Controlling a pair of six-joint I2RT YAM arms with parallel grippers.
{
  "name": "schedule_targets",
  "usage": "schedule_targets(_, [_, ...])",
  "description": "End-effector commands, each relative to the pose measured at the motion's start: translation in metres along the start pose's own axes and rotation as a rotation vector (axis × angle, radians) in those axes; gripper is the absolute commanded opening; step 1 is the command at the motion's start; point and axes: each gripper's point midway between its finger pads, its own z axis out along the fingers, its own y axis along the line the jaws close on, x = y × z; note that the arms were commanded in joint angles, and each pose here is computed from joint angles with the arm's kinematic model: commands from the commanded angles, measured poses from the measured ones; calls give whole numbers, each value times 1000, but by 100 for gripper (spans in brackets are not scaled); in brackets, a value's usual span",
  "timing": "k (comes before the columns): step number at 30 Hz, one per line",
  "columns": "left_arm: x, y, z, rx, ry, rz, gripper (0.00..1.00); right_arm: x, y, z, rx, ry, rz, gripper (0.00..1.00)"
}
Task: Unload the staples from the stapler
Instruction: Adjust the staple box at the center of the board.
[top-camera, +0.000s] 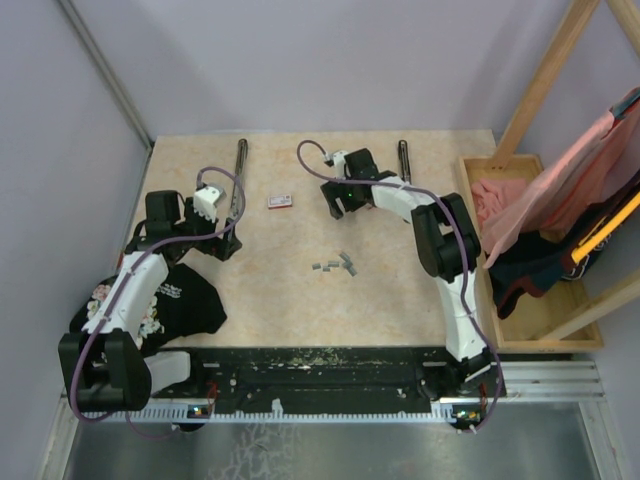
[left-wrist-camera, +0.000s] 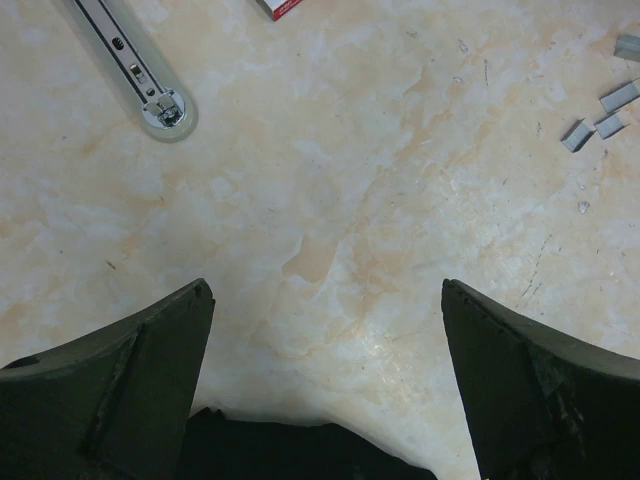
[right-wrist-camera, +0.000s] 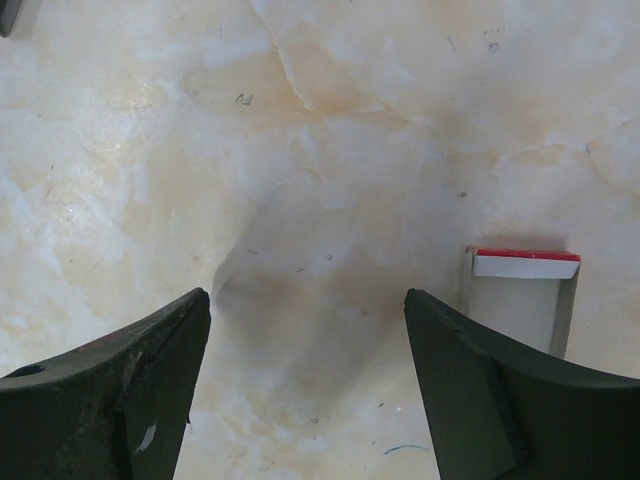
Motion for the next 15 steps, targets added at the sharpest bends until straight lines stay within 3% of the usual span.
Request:
schedule_targets(1, [-6,0,-4,5,-34,25,100,-59,-8,-33,27,-132,-36,79])
schedule_targets(8, [-4,0,-3,5,-29,19,100,-89,-31,-33,71,-187,-31,80])
schedule_targets(15, [-2,1,-1,8,-24,16,100,-86,-48,-16,140,-156,-51,81])
